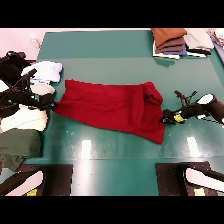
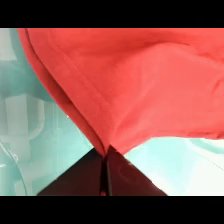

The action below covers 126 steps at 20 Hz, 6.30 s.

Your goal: Fold the shirts.

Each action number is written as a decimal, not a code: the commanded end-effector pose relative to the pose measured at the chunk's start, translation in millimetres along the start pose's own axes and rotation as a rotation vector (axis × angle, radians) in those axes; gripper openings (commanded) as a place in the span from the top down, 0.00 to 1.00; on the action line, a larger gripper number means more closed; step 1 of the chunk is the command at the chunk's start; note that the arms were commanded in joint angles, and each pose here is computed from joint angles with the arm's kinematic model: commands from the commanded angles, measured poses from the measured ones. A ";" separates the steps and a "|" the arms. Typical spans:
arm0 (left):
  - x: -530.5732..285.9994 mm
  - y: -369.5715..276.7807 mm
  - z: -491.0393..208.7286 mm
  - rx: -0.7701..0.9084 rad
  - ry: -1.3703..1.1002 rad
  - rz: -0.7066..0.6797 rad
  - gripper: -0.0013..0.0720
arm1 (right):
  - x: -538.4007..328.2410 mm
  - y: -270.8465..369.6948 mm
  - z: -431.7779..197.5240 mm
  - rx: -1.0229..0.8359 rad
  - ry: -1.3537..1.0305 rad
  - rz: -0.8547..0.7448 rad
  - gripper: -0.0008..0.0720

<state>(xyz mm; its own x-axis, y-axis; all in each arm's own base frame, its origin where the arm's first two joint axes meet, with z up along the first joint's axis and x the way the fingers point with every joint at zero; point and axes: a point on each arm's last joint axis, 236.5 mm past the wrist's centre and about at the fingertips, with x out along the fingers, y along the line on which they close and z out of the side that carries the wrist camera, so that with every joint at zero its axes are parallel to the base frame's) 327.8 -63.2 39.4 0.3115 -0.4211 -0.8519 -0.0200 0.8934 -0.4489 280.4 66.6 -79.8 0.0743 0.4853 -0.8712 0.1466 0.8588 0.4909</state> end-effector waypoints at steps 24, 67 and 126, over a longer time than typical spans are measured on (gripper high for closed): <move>-372.1 -207.3 73.5 0.355 -0.993 -0.184 0.95 | -478.5 216.1 23.7 -0.518 -1.131 -0.124 0.97; 30.1 53.6 -71.8 0.062 0.307 0.216 0.24 | -133.4 -34.2 23.9 -0.011 -0.219 -0.227 0.46; 134.1 29.8 121.0 -0.157 -0.088 -0.023 0.95 | -48.1 -64.1 167.3 0.083 -0.254 -0.093 0.97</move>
<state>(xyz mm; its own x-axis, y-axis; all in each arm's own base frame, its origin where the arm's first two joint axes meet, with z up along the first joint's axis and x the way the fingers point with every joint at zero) 478.9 -74.8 -61.1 0.3805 -0.4216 -0.8231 -0.1643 0.8450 -0.5088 417.5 -35.8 -77.9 0.2465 0.3665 -0.8972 0.2593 0.8671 0.4254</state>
